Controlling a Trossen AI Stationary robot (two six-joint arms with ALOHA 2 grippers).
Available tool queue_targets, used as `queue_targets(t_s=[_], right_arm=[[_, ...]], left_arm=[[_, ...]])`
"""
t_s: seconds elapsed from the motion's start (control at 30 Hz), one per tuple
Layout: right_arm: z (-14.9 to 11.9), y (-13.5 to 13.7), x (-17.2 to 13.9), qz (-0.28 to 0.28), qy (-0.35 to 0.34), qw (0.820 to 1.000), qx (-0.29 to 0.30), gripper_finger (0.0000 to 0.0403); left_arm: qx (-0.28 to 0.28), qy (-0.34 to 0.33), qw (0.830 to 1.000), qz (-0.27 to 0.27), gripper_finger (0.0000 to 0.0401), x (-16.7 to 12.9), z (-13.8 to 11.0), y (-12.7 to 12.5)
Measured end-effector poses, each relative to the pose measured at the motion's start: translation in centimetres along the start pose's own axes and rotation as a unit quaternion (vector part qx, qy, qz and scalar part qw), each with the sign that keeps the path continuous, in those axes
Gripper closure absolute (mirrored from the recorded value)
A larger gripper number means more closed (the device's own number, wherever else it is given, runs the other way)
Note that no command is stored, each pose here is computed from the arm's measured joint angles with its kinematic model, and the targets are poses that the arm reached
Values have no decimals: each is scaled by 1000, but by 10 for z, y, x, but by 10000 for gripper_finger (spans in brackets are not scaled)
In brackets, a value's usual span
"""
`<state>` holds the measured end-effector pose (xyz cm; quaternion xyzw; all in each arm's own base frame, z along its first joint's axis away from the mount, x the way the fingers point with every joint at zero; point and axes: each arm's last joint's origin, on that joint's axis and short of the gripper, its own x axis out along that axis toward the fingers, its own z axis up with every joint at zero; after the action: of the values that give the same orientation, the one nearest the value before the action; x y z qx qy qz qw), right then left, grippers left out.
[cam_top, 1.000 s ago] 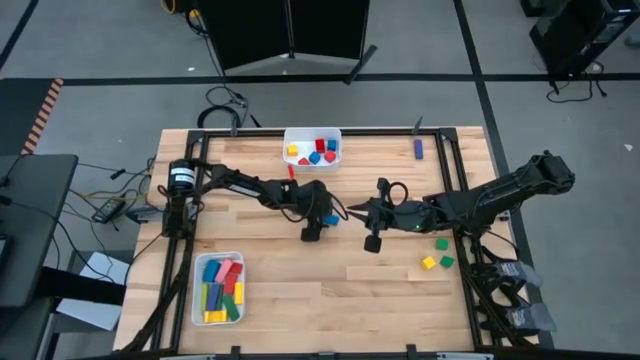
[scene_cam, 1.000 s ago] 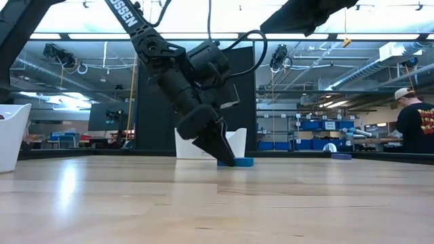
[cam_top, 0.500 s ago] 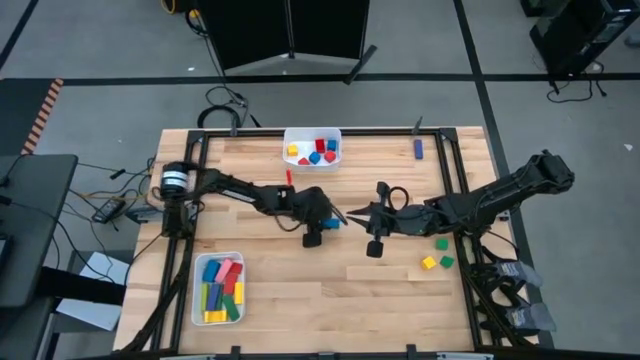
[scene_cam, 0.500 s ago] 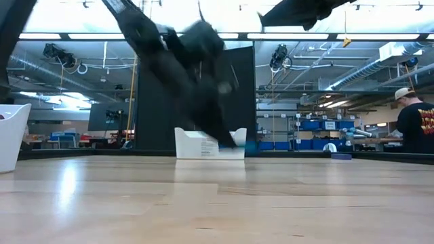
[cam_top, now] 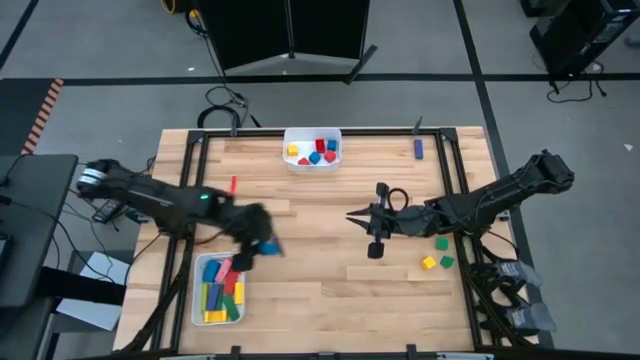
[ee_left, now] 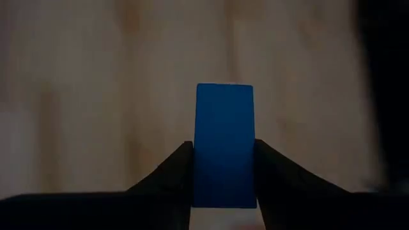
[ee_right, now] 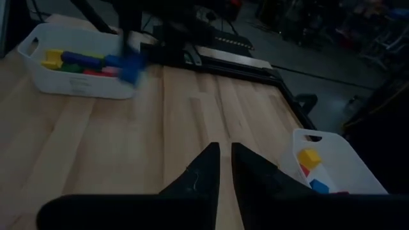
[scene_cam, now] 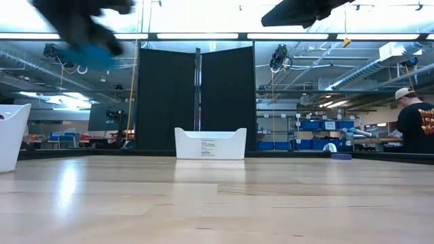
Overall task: Sort blocks by size
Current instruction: Put the blue rectangular block into the bottom white bin, then put the violet rectangular block into the bottom white bin
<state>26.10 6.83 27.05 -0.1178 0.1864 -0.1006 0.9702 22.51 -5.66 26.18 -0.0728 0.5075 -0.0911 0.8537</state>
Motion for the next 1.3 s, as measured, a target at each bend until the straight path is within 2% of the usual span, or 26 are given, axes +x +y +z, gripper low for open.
queue_targets(t_s=[0.13, 0.23, 0.33, 0.5, 0.6, 0.7, 0.8, 0.9, 1.03, 1.1, 1.2, 1.3], right_arm=[[0, -1, 1, -3, 1, 1000, 3, 351], [0, -1, 1, -3, 0, 1000, 3, 351], [0, -1, 1, -3, 0, 1000, 6, 351], [0, -1, 1, -3, -1, 1000, 13, 351], [0, -1, 1, -3, -1, 1000, 20, 351], [0, -1, 1, -3, -1, 999, 36, 351], [0, -1, 1, -3, -1, 999, 49, 351], [0, -3, 1, -23, 0, 998, 64, 351], [-3, -7, 0, -101, 9, 992, 81, 351], [-5, -12, 1, -145, 17, 985, 95, 351], [-13, -23, 4, -199, 35, 969, 142, 351], [-27, -40, 8, -247, 74, 945, 200, 351]], left_arm=[[-111, 90, 989, -31, 270, -18, -29, -22], [-182, 168, 968, -28, 270, -20, -47, -35], [-230, 230, 946, -17, 270, -17, -60, -45], [-287, 290, 913, 23, 270, 4, -86, -47], [-302, 296, 904, 62, 267, 17, -98, -43], [-296, 297, 904, 85, 203, 23, -103, -43], [-281, 269, 917, 91, 116, 22, -100, -46], [-248, 208, 943, 83, 51, 19, -87, -51], [-169, 80, 978, 90, 10, 13, -63, -59], [-117, -6, 988, 102, 6, 12, -49, -63], [-35, -143, 979, 140, 7, 10, -29, -68], [23, -256, 950, 175, 11, 7, -11, -72]])
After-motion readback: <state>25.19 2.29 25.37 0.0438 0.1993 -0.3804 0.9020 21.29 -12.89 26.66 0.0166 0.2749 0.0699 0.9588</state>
